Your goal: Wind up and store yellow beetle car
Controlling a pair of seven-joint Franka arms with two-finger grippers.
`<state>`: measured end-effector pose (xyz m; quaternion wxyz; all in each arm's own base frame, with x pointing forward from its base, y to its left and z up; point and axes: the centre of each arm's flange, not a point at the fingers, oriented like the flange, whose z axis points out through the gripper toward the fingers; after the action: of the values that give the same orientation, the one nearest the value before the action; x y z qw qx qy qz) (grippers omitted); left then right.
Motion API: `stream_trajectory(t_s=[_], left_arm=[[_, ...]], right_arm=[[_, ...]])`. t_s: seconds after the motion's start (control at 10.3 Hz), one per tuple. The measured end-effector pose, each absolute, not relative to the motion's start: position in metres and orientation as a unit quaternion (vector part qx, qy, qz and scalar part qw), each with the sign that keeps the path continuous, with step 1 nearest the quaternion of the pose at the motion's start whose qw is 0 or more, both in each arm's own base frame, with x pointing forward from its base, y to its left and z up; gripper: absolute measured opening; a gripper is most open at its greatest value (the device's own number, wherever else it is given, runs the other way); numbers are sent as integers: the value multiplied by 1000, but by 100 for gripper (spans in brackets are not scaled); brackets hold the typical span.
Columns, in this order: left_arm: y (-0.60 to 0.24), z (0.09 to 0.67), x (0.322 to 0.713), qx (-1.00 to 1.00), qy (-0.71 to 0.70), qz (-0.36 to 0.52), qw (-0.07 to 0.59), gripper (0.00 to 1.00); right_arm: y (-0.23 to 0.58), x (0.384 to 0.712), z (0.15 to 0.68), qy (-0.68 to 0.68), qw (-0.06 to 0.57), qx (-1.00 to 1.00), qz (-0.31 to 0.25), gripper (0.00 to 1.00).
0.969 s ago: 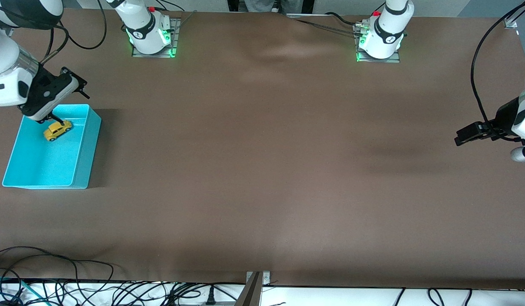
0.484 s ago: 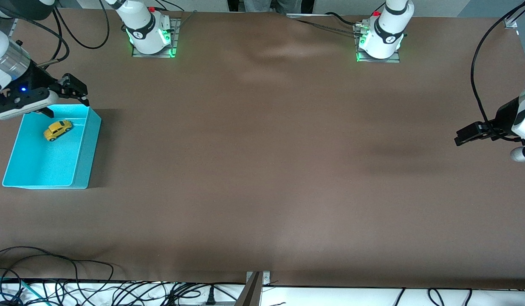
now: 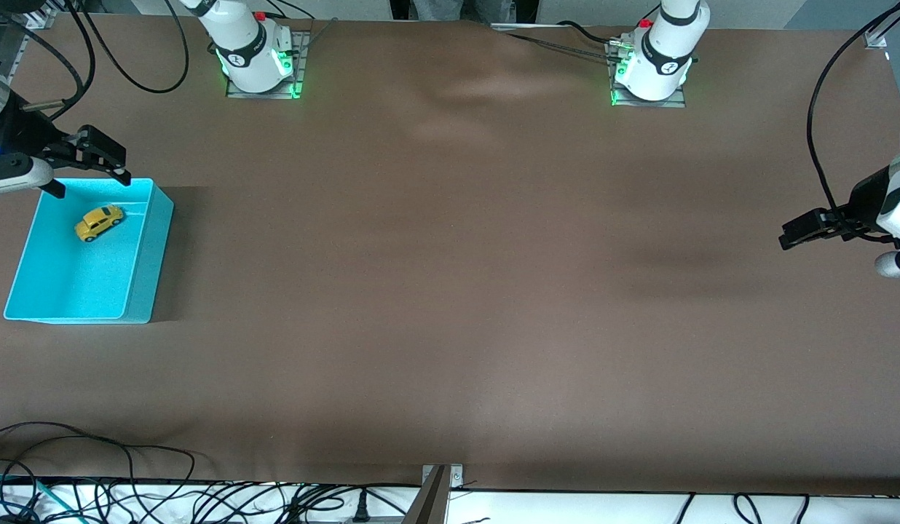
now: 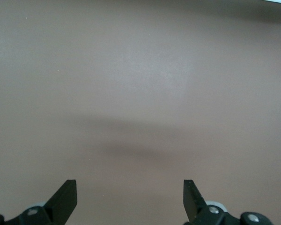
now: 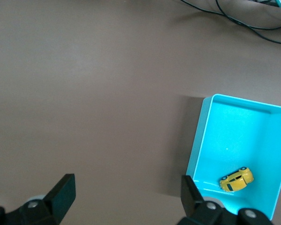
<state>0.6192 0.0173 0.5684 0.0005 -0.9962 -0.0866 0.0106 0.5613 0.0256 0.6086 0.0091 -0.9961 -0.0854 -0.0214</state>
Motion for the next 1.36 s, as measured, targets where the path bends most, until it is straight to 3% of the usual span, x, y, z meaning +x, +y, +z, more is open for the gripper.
stream_trajectory(t_s=[0.29, 1.36], left_arm=[[15, 568, 619, -996, -85, 11, 0, 100], [14, 568, 619, -996, -84, 11, 0, 100]], right_arm=[[32, 553, 606, -49, 9, -999, 10, 100], [12, 548, 607, -32, 0, -999, 18, 100]])
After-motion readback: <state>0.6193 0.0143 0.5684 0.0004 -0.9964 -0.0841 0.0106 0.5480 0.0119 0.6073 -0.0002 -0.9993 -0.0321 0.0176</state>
